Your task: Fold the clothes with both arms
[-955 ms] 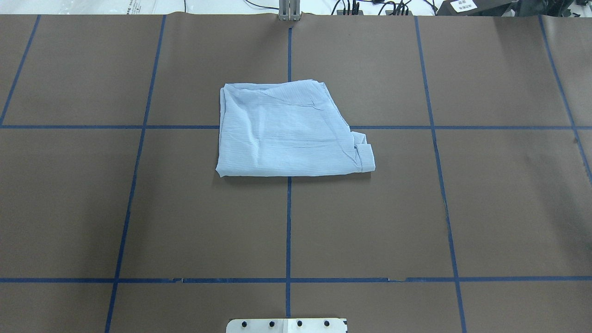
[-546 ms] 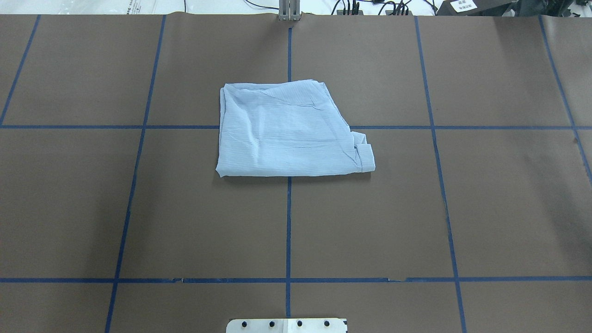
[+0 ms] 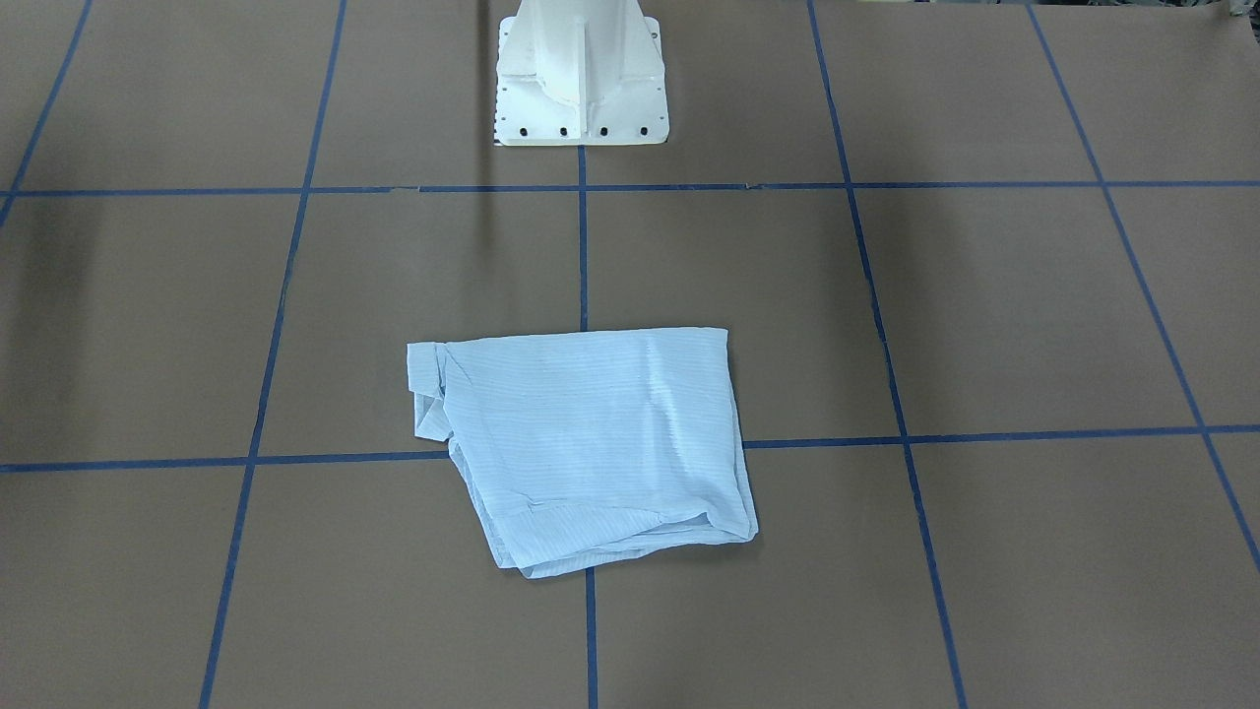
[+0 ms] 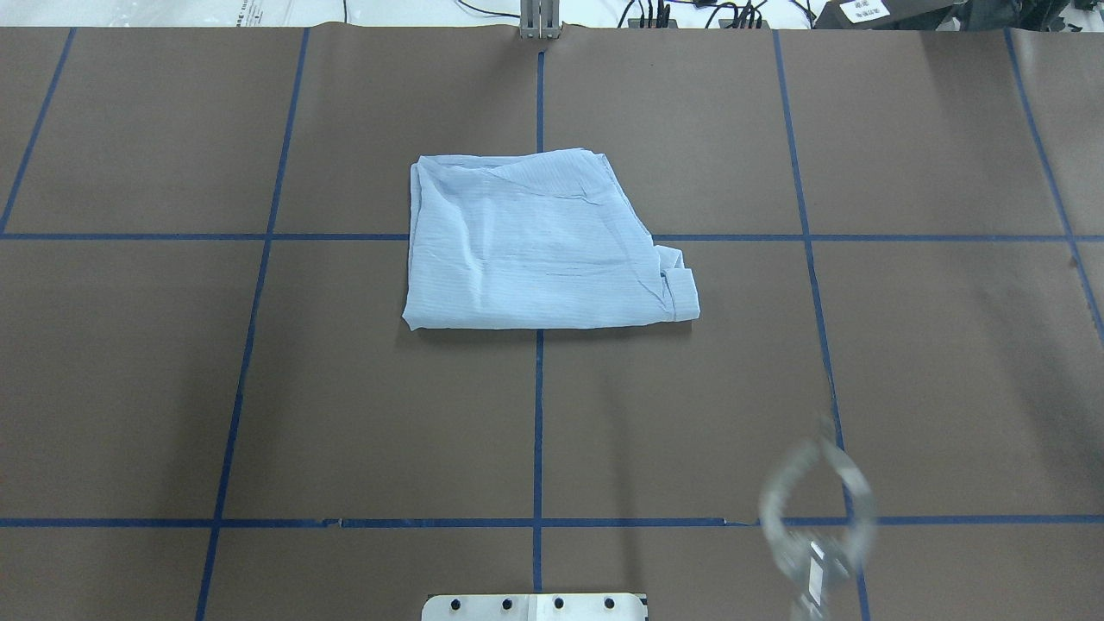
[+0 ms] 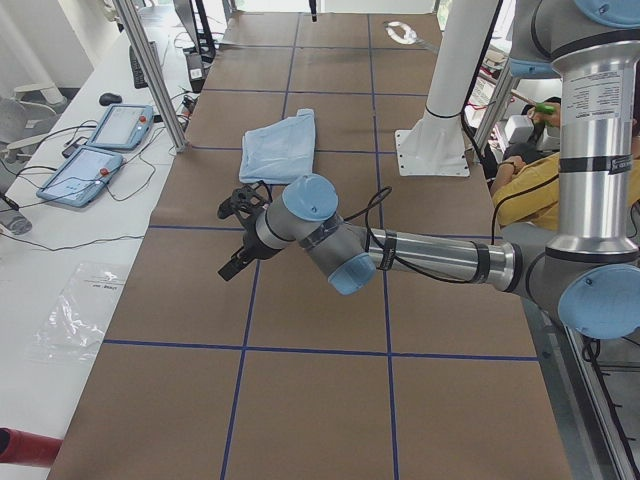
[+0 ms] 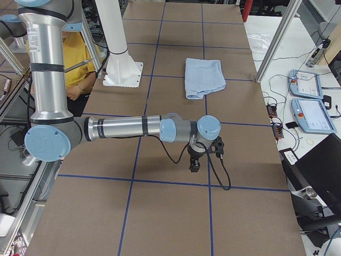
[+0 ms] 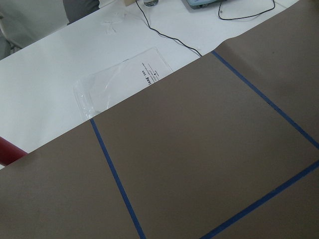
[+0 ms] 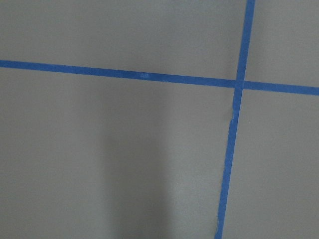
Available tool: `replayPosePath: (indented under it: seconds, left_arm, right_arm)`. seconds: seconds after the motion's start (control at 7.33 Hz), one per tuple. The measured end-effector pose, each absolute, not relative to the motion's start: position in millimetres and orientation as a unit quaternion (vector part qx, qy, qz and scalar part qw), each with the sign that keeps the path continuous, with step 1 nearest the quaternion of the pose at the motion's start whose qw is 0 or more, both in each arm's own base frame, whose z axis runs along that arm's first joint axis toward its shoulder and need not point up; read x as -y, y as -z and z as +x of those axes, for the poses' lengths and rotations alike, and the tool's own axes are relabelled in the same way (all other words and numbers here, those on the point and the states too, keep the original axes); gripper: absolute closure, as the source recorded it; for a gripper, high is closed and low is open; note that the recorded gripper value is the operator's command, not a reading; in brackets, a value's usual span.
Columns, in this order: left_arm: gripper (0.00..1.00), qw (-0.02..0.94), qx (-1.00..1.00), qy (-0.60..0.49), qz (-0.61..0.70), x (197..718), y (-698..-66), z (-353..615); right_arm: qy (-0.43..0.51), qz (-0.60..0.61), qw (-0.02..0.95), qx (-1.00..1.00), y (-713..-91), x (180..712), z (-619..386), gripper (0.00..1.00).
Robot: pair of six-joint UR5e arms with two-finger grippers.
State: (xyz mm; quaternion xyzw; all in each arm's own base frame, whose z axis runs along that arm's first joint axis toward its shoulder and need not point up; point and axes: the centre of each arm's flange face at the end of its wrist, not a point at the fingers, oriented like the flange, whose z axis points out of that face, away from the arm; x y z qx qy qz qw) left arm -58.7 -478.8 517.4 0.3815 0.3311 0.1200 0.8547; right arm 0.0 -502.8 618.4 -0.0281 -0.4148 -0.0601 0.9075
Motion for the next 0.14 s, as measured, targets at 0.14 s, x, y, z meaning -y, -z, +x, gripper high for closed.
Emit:
replayPosePath:
  seconds: [0.14]
  left_arm:
    - [0.0,0.858,-0.334,-0.113,0.374,473.8,-523.3,-59.3]
  right_arm:
    - [0.058,-0.026,0.908,0.415,-617.5,503.4,2.7,0.0]
